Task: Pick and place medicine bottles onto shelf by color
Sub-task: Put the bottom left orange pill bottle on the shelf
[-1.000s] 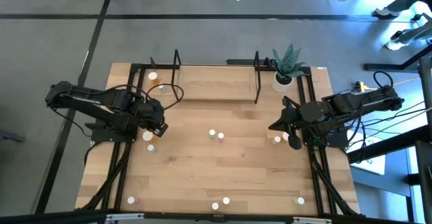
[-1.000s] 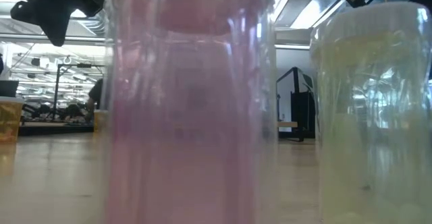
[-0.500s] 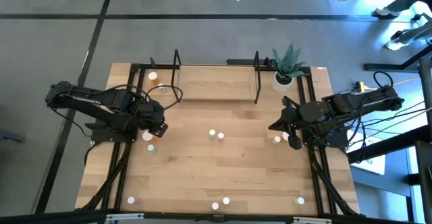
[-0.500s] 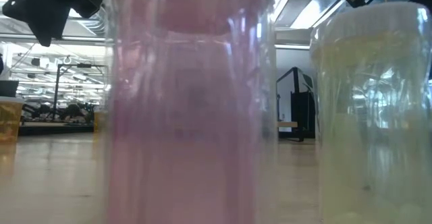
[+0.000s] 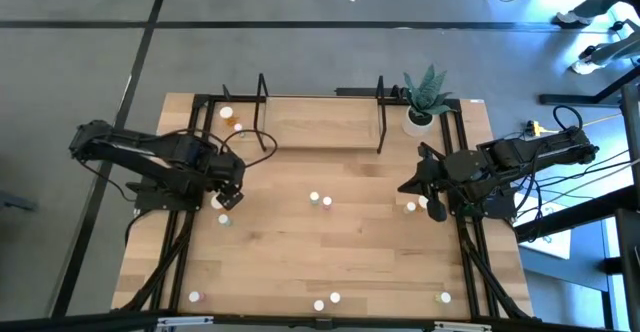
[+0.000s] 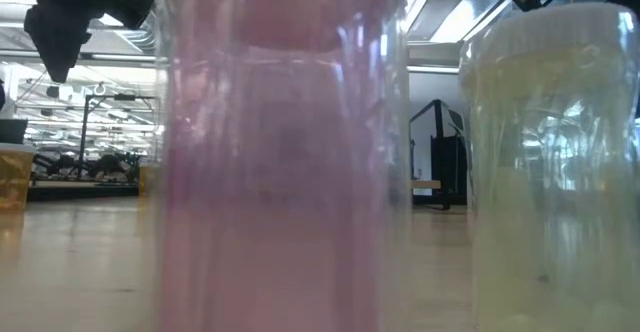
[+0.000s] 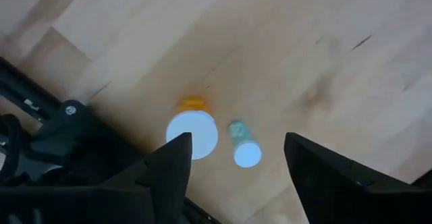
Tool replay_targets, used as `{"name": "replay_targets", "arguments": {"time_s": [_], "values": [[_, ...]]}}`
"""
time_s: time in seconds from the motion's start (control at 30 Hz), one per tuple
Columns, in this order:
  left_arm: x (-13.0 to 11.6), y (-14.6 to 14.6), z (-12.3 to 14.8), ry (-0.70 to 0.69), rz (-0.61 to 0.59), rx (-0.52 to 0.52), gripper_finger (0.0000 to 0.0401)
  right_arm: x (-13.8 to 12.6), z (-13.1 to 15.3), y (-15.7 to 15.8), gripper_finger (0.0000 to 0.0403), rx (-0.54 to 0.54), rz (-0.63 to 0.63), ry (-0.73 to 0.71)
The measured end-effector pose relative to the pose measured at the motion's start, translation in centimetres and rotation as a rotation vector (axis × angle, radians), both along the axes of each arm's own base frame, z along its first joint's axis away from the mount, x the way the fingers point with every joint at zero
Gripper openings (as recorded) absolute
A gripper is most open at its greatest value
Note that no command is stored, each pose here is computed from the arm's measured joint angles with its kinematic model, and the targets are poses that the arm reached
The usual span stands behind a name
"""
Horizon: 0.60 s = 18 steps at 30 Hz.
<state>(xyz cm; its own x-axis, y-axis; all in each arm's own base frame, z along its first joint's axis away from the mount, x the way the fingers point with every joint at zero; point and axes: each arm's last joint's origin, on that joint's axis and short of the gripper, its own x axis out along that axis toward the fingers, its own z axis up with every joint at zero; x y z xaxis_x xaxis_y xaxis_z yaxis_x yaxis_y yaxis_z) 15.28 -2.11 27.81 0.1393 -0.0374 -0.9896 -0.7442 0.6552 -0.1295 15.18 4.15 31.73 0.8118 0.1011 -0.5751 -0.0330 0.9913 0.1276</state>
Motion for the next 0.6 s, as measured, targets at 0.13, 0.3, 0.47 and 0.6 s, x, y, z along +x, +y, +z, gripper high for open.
{"name": "replay_targets", "arguments": {"time_s": [0.13, 0.3, 0.47, 0.6], "values": [[0.3, 0.0, -0.4, 0.044, -0.001, 0.012, 0.023, 0.0, 0.0, 0.0, 0.001, 0.0, 0.0, 0.0], [1.0, -0.1, -0.8, 0.065, 0.013, 0.024, 0.023, 0.0, 0.0, 0.0, 0.001, 0.0, 0.0, 0.0], [1.2, -0.1, -1.1, 0.08, 0.013, 0.035, 0.0254, 0.0, 0.0, 0.0, 0.001, 0.0, 0.0, 0.0], [1.0, 0.0, -1.2, 0.111, 0.003, 0.058, 0.0299, 0.0, 0.0, 0.0, 0.001, 0.0, 0.0, 0.0]]}}
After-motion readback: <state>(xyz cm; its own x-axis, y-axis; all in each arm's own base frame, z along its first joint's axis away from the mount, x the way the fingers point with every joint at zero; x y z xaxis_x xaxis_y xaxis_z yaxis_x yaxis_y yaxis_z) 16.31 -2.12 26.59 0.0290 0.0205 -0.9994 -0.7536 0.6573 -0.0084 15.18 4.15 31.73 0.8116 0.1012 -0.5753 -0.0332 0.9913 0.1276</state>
